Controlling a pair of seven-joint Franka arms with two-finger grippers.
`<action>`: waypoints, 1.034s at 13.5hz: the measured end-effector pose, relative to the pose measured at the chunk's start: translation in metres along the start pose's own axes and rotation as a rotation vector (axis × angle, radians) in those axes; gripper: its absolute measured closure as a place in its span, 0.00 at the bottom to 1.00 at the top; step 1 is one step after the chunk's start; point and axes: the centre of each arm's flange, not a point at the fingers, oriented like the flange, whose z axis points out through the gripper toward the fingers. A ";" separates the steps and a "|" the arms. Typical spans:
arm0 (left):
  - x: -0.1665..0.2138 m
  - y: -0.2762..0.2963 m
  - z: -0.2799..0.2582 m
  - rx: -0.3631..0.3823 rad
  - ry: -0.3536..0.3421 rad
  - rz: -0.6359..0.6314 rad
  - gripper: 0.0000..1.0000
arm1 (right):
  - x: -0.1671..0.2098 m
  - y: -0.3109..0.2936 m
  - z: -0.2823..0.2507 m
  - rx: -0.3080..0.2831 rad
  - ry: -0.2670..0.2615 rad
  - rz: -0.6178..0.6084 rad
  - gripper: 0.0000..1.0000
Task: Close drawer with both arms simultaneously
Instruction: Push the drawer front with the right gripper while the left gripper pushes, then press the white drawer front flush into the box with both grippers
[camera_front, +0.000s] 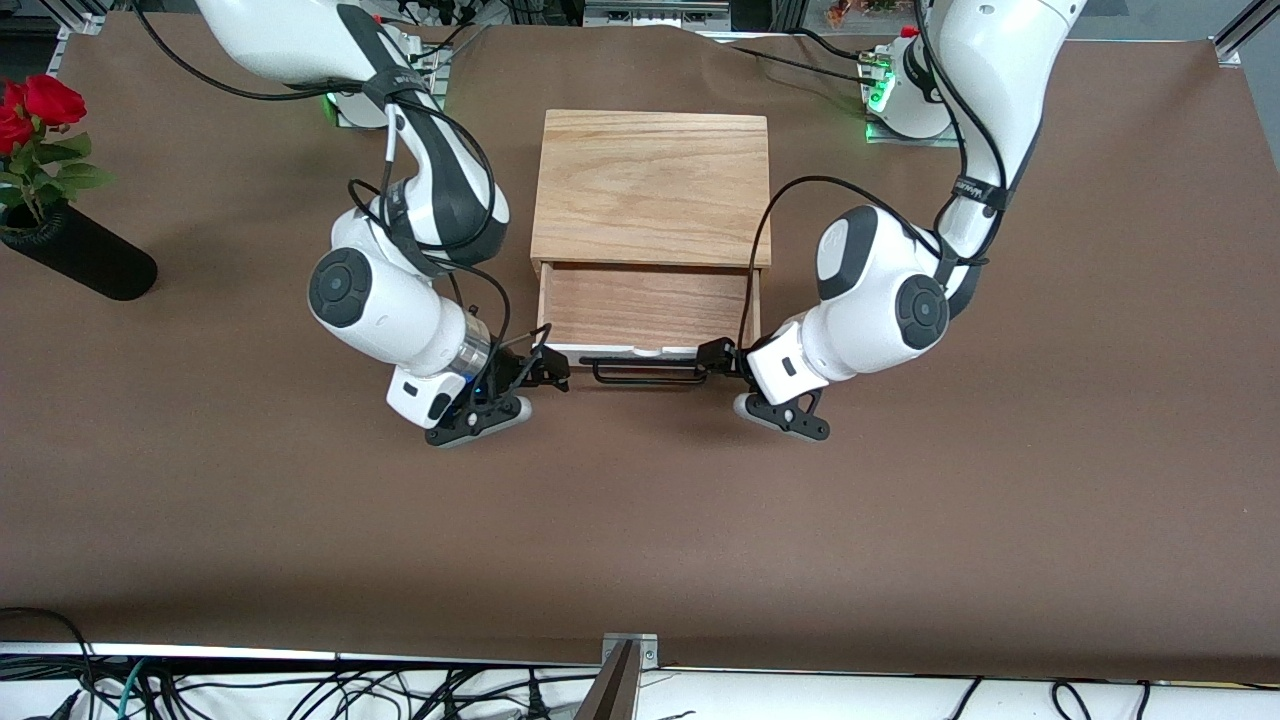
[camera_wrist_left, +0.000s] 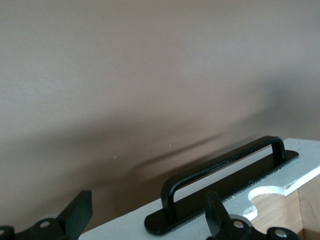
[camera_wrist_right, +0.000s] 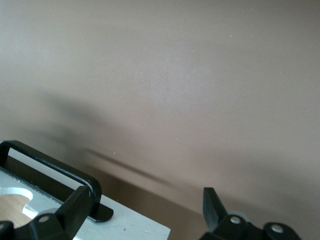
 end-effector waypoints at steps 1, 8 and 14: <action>-0.002 0.001 0.008 0.001 -0.012 0.001 0.00 | -0.002 -0.005 0.006 0.012 -0.009 0.004 0.00; -0.007 0.005 0.021 -0.006 -0.064 -0.007 0.00 | -0.010 -0.013 0.037 0.036 -0.053 0.018 0.00; -0.015 0.007 0.024 -0.017 -0.168 -0.022 0.00 | -0.027 -0.044 0.058 0.040 -0.121 -0.026 0.00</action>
